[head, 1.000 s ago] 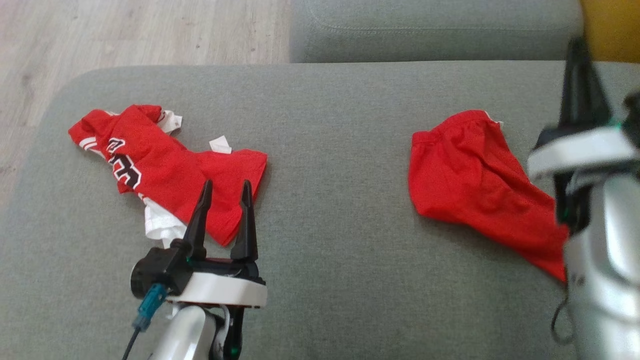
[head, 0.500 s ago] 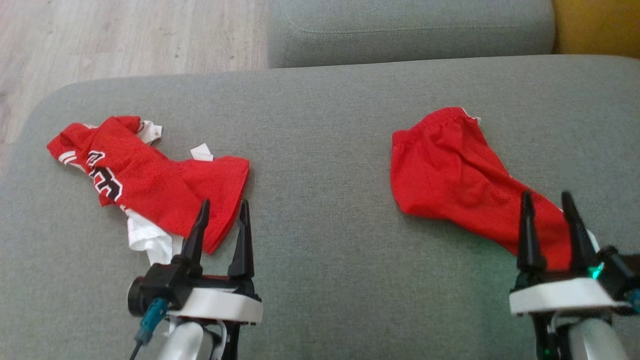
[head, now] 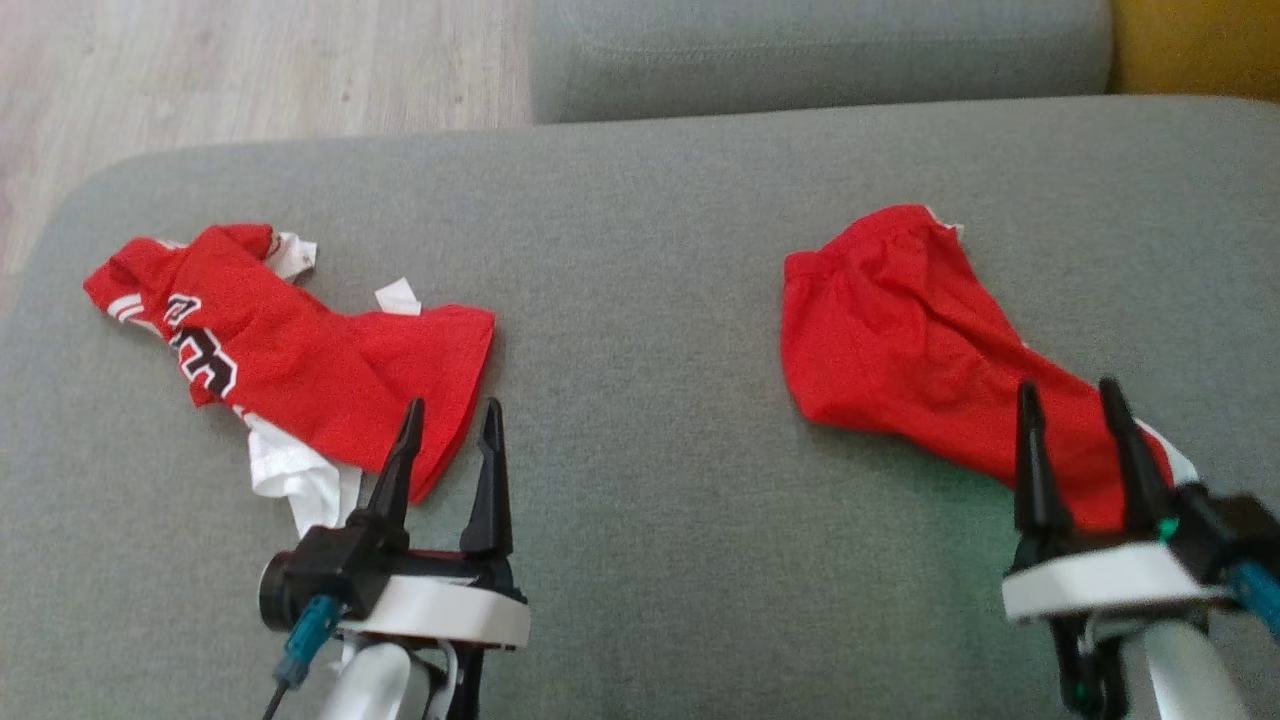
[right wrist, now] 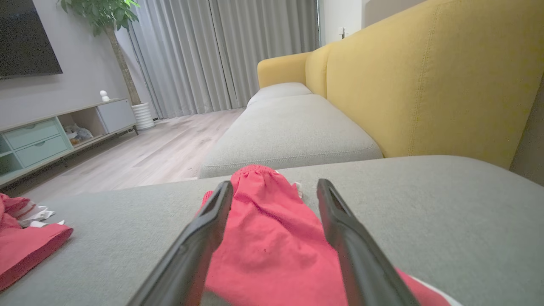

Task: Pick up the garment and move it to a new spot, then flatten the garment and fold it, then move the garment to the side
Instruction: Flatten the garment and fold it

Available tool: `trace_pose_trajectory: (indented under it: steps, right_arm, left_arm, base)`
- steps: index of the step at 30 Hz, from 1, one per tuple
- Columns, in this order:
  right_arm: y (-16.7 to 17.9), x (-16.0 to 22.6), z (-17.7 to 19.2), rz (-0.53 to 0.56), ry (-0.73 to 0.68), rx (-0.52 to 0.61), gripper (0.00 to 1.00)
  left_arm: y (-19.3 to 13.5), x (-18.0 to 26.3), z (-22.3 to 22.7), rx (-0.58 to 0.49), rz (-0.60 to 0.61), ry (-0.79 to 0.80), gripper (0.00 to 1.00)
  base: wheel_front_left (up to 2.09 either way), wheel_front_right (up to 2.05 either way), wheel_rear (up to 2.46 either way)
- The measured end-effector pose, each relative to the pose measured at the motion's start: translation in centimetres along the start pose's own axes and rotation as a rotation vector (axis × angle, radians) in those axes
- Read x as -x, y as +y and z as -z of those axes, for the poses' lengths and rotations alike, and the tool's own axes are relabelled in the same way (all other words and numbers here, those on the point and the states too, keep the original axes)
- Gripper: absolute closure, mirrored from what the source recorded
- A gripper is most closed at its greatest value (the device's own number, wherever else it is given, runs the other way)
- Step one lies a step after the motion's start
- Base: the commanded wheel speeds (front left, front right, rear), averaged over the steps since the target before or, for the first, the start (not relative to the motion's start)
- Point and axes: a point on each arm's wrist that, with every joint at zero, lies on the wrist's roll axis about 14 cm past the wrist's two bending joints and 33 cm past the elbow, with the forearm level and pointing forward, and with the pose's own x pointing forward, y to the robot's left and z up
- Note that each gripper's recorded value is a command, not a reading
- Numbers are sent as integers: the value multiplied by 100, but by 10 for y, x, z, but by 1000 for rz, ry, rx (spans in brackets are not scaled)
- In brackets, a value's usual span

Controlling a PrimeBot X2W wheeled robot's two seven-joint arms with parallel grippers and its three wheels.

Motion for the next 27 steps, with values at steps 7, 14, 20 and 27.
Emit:
trace_pose_trajectory:
  steps: [7, 14, 20, 27]
  right_arm:
    - [1, -64, -7, -18, 24, 64, 0]
    - [-10, -124, 24, 15, 177, 82, 0]
    - [-15, -148, 57, 27, 297, 69, 0]
    - [-12, -159, 87, 2, 402, 99, 0]
  left_arm:
    - [5, -17, 7, -11, 7, 16, 0]
    - [19, -30, 22, -17, -13, 56, 0]
    - [27, -33, 28, -19, -27, 73, 0]
    - [32, -34, 32, -17, -40, 86, 0]
  base:
    - [0, 0, 0]
    - [0, 0, 0]
    - [0, 0, 0]
    - [0, 0, 0]
